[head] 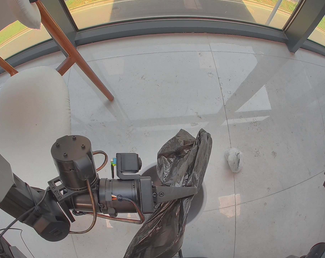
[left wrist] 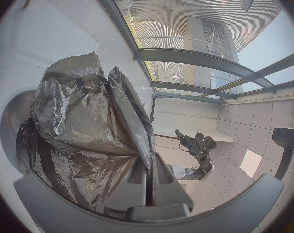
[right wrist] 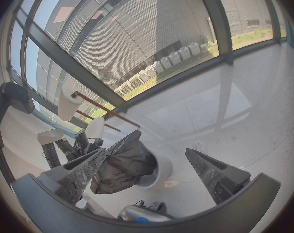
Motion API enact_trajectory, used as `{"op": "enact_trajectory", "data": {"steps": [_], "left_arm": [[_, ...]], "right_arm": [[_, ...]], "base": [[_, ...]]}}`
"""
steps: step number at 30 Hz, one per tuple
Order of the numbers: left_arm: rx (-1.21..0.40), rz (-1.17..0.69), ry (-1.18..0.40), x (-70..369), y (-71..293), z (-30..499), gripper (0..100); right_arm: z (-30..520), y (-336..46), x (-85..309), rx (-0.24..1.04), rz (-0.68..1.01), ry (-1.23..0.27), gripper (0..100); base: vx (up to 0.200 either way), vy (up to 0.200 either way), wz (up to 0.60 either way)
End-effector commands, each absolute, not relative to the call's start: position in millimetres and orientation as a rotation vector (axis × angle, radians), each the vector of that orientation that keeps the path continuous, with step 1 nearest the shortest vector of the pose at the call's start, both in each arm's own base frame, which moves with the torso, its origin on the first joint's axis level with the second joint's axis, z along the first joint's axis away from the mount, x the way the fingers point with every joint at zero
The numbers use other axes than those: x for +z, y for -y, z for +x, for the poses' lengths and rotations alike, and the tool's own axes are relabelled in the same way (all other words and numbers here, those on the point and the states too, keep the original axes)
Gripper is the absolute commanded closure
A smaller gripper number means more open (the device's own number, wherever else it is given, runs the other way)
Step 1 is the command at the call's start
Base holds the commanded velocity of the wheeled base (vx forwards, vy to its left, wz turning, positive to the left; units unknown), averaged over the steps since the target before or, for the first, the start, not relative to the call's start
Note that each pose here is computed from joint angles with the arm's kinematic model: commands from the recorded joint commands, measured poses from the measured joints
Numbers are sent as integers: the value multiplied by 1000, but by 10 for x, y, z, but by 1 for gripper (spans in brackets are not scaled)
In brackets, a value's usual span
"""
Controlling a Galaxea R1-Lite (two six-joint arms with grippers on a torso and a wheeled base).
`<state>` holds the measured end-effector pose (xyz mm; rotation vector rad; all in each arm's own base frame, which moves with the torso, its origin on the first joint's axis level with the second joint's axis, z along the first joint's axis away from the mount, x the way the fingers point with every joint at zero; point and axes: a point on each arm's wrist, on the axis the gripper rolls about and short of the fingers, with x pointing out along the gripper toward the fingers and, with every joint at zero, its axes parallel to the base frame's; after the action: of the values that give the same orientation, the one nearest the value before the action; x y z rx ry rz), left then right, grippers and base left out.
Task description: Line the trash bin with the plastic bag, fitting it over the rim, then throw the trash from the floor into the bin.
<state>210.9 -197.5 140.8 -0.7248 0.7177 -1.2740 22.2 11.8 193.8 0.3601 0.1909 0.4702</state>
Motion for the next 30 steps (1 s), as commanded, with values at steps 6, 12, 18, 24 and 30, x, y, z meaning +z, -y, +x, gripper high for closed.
{"op": "enact_trajectory", "data": {"steps": [6,12,18,24,30], "left_arm": [[-1274,-726,-716,1402,1987,2125,100],[-1275,-726,-714,1405,1989,2127,100],[-1275,-726,-714,1405,1989,2127,100],[-1276,-724,-711,1407,1989,2127,100],[-1278,-723,-707,1415,1989,2127,100]], "right_arm": [[744,-495,2030,624,356,-474,0],[901,-610,1978,673,348,-568,0],[1020,-699,1927,704,336,-637,0],[1123,-788,1945,756,342,-681,0],[1267,-889,1918,788,341,-738,0]], "base": [[0,0,0],[0,0,0],[0,0,0],[0,0,0],[0,0,0]]}}
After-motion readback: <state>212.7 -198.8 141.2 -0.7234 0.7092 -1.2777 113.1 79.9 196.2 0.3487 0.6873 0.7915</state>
